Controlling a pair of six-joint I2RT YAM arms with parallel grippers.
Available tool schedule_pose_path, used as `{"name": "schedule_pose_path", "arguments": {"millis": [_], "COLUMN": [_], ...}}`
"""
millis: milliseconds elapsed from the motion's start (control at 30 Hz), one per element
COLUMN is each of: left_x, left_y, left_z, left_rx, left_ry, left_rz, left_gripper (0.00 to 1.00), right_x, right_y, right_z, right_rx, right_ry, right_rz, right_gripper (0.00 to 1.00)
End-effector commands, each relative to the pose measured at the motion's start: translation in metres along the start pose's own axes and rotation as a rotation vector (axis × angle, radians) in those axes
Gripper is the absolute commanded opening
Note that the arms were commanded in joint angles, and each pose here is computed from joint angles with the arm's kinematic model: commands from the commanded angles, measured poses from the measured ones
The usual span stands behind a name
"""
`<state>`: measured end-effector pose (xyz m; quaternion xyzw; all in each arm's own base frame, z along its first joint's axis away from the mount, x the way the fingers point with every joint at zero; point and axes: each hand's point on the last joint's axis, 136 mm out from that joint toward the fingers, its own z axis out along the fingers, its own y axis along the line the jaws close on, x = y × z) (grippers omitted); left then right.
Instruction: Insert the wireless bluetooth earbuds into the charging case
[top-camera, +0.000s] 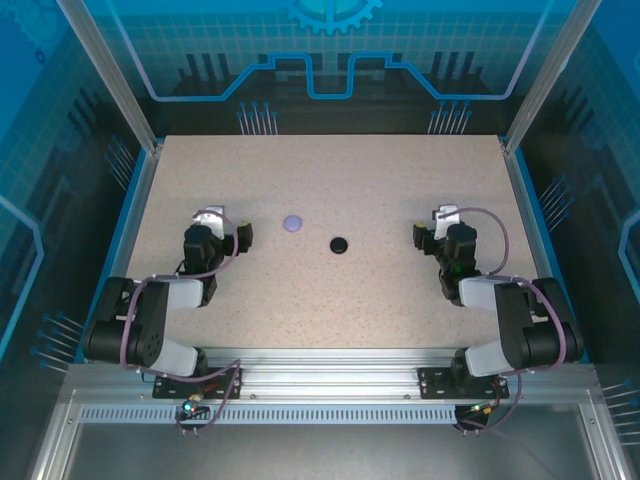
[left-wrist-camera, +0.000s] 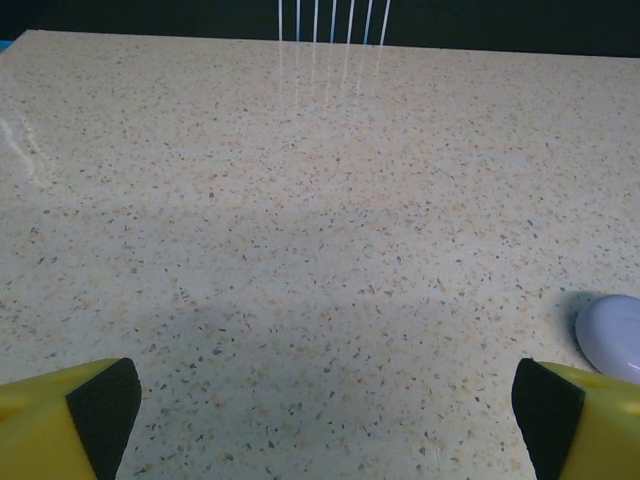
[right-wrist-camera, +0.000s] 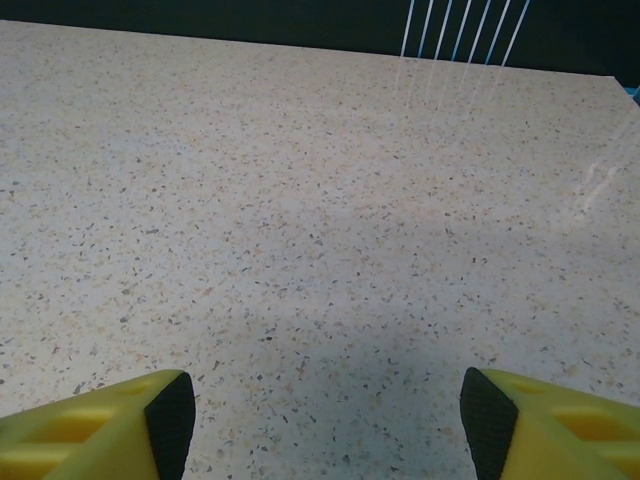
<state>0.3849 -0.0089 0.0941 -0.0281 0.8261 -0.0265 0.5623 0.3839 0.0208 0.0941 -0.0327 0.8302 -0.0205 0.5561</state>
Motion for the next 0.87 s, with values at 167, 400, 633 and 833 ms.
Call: {"name": "schedule_pose_path", "arguments": {"millis": [167, 400, 633, 833], "left_x": [-0.0005, -0.0012, -0.0007, -0.0018], "left_y": [0.0061, 0.0042, 0.0042, 0.0042], "left_z": [0.0119, 0.0126, 0.0124, 0.0123], "left_rx": [-0.014, -0.004, -0.004, -0.004], "left_ry": [0.025, 0.028, 0.030, 0.027], "left_rz": [-0.015, -0.012, -0.011, -0.011], "left_gripper": [0.99, 0.99, 0.99, 0.99], "right_x": [-0.0046, -0.0047, -0.0053, -0.0053], "right_y": [-0.0042, -0.0042, -0.0039, -0.0039], "right_z": [0.0104, 0.0101, 0.0104, 0.0105], "right_rx": [0.019, 0.019, 0.019, 0.018], "right_ry": [-0.002, -0.003, -0.004, -0.004], "right_rz": [-0.004, -0.005, -0.006, -0.005], "right_gripper": [1.00, 1.00, 1.00, 1.00]}}
